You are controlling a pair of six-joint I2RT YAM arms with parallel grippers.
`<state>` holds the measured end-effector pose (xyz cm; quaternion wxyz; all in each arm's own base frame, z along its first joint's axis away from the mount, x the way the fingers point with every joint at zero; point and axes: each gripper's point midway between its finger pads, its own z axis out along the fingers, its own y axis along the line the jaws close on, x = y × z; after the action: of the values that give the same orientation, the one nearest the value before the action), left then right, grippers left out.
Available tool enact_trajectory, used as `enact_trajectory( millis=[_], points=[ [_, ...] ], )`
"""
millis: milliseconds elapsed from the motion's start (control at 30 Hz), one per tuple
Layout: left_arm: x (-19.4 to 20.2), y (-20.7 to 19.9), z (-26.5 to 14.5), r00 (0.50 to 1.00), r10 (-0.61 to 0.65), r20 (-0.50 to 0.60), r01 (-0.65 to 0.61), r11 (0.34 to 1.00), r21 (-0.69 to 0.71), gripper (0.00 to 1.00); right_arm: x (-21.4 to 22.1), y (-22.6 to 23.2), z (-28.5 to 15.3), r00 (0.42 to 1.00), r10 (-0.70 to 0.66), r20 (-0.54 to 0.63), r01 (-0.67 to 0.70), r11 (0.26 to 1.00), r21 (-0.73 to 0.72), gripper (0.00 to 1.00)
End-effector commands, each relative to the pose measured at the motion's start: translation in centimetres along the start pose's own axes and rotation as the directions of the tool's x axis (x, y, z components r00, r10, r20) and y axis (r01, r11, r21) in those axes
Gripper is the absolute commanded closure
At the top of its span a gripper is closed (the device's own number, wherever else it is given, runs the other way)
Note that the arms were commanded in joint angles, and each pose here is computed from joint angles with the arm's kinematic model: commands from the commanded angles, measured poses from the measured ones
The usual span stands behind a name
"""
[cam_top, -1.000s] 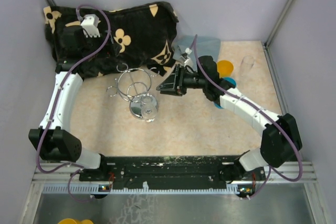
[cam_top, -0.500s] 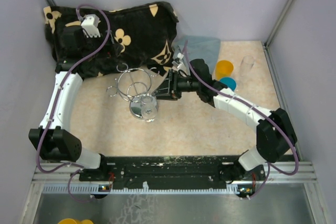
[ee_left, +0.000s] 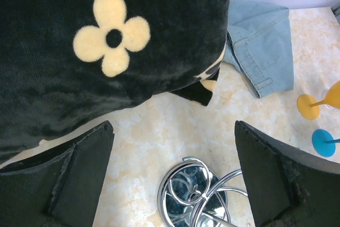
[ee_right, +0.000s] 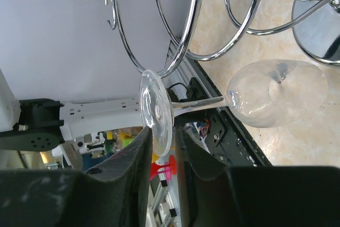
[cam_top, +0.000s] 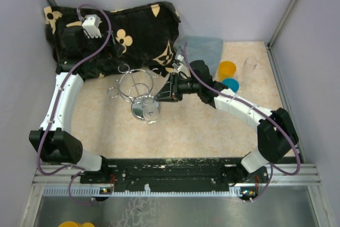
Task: Take the wine glass off the wine glass rack
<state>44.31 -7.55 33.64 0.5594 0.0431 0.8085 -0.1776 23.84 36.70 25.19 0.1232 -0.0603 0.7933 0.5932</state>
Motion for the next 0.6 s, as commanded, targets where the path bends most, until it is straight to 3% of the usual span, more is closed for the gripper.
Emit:
enact_trajectory(
  millis=[0,200,567],
  points=[
    [-0.73,-0.09,-0.04,1.000,-0.002,0.016,0.002,1.000,0.012,0.01,-0.76,2.91,0.06,0.997,-0.082,0.010,0.083,0.995,-0.064,0.78],
    [-0.61,-0.08,0.10,1.000,-0.007,0.012,0.007,1.000,0.017,0.01,-0.83,3.09,0.01,0.996,-0.085,0.013,0.086,0.994,-0.067,0.99],
    [-0.14,-0.07,0.41,1.000,-0.015,-0.004,0.016,1.000,0.022,0.01,-0.94,3.68,-0.13,0.997,-0.081,0.017,0.082,0.992,-0.091,1.00]
  ],
)
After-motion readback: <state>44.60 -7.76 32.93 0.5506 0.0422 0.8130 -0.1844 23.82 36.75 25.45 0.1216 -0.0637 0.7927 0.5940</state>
